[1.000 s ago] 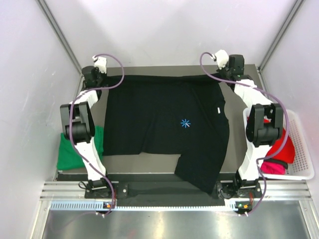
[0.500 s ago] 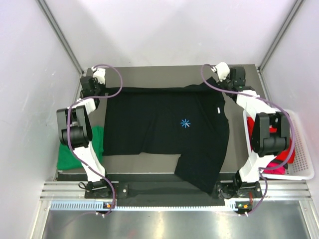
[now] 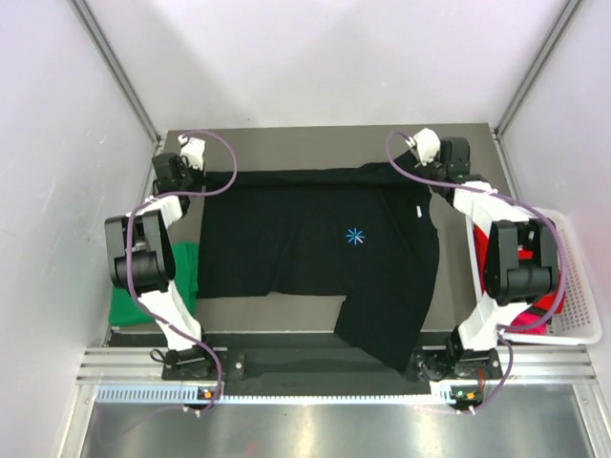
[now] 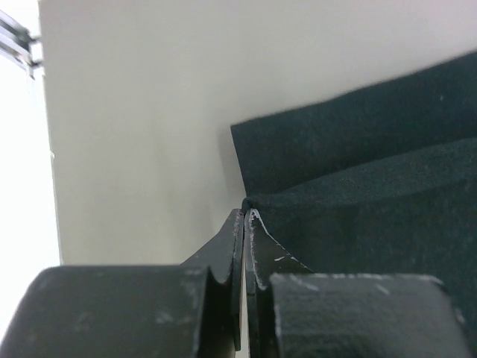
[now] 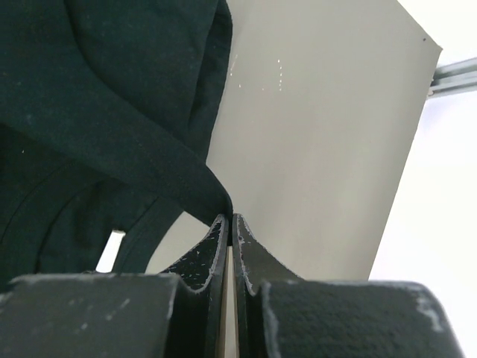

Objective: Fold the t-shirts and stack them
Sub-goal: Fold the tshirt

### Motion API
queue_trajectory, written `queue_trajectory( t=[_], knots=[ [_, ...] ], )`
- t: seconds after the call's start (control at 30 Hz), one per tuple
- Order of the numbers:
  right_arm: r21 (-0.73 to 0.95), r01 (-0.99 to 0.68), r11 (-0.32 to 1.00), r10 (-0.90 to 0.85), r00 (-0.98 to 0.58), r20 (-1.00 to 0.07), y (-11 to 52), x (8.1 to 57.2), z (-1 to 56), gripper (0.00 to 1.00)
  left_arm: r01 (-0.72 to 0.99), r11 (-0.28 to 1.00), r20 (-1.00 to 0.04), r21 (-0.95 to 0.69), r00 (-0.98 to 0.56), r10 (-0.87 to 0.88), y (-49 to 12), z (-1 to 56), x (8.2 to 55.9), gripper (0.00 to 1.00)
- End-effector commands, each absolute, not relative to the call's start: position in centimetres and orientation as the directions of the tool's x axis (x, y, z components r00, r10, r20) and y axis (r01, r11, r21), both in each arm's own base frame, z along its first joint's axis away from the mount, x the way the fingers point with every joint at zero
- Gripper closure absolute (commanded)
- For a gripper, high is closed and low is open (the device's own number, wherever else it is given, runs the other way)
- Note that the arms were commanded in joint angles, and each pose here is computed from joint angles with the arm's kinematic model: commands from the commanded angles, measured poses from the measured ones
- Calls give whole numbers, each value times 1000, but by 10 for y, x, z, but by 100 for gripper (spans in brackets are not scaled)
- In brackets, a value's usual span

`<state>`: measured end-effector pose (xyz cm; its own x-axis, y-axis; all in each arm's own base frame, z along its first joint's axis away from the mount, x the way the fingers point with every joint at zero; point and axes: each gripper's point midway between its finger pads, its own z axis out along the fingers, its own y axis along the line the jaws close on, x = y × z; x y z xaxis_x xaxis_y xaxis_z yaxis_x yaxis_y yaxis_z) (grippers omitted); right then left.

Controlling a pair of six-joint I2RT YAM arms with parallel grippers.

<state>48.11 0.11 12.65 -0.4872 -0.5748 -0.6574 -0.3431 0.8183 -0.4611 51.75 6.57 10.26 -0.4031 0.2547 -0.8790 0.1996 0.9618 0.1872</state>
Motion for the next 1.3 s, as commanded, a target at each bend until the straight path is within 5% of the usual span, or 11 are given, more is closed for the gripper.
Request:
queue_trajectory(
  t=[0.0,0.4,0.53,0.6,0.63,0.73,1.03,1.27],
  knots=[
    [-468,-291,834,-551,-444,-707,-4,479,151,100,218,953,-865,212,-412,286,69,104,504,100],
    [-397,-360,844,-534,-518,-668,5,451,93,100,177,967,-786,182,-565,251,79,60,485,98],
    [-388,-363,847,-529,-523,-668,6,443,89,100,194,969,-779,150,-581,237,71,55,471,84],
    [-384,-372,845,-533,-530,-660,6,441,86,98,199,970,-781,142,-579,233,69,57,467,68],
    [-377,-379,845,-532,-541,-651,6,439,86,86,185,974,-779,132,-589,217,69,54,463,62],
    [-317,-420,850,-513,-526,-678,20,433,96,71,147,980,-798,137,-570,197,72,70,461,53],
    [-305,-426,852,-478,-394,-785,37,422,162,61,116,986,-910,122,-385,157,62,166,467,51],
    [-218,-515,829,-474,-442,-761,54,455,134,63,121,992,-867,-20,-496,43,54,133,502,53]
  ],
)
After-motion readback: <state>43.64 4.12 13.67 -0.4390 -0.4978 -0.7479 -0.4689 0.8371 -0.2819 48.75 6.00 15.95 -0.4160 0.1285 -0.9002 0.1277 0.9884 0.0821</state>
